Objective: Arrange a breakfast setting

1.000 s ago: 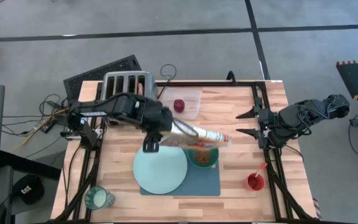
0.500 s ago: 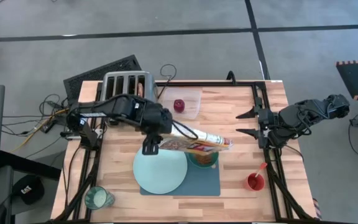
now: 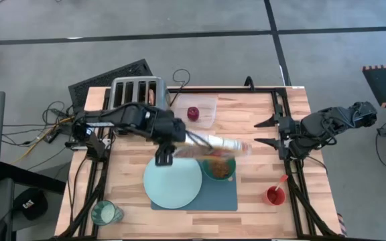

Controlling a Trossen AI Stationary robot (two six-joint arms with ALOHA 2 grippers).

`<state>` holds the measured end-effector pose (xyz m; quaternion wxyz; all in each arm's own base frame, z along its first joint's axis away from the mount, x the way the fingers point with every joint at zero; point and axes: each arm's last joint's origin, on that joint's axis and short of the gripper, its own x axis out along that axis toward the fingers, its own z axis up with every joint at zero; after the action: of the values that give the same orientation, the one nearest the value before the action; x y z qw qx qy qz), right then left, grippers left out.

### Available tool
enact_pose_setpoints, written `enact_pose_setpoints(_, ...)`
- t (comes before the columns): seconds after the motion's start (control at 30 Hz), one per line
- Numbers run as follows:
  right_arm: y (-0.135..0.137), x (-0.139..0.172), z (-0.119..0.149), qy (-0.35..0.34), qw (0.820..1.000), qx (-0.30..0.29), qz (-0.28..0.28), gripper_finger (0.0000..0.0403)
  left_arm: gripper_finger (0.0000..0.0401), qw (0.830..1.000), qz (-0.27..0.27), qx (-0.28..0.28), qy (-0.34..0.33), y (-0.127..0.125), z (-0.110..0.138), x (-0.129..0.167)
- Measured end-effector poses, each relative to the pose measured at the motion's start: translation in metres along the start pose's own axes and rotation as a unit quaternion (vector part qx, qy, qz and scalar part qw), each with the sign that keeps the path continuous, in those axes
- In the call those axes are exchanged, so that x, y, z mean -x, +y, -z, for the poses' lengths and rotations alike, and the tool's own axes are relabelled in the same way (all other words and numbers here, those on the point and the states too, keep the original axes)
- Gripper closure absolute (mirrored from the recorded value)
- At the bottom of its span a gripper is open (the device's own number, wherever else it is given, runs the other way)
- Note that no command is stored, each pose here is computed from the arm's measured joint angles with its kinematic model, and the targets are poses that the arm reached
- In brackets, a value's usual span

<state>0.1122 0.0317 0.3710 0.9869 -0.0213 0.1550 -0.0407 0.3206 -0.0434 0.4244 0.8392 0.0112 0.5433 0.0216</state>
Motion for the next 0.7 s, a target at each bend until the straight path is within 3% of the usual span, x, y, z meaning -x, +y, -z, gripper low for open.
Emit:
enact_pose_setpoints(0.13, -0.0001, 0.0006, -0.0021, -0.011, 1.000, 0.003, -0.001, 0.0148, 0.0256, 1.000, -0.010, -0.002, -0.004, -0.0025, -0.0001, 0.0003)
enact_pose_setpoints(0.23, -0.0001, 0.0008, -0.0024, -0.013, 1.000, 0.003, -0.001, 0.0148, 0.0256, 1.000, 0.025, -0.008, 0.001, -0.0035, 0.0000, 0.0003)
enact_pose_setpoints(0.37, -0.0001, 0.0007, -0.0025, -0.013, 1.000, 0.003, -0.001, 0.0148, 0.0256, 1.000, -0.014, -0.005, -0.004, -0.0032, 0.0002, 0.0005)
enact_pose_setpoints(0.5, -0.0001, 0.0008, -0.0025, -0.013, 1.000, 0.004, -0.001, 0.0148, 0.0256, 1.000, 0.011, -0.005, 0.000, -0.0030, 0.0001, 0.0001)
enact_pose_setpoints(0.63, -0.0001, 0.0007, -0.0025, -0.013, 1.000, 0.003, -0.001, 0.0148, 0.0256, 1.000, -0.016, 0.009, -0.004, -0.0016, -0.0001, 0.0001)
enact_pose_setpoints(0.7, -0.0001, 0.0007, -0.0025, -0.013, 1.000, 0.003, -0.001, 0.0148, 0.0256, 1.000, 0.000, 0.006, -0.001, -0.0015, -0.0001, 0.0000)
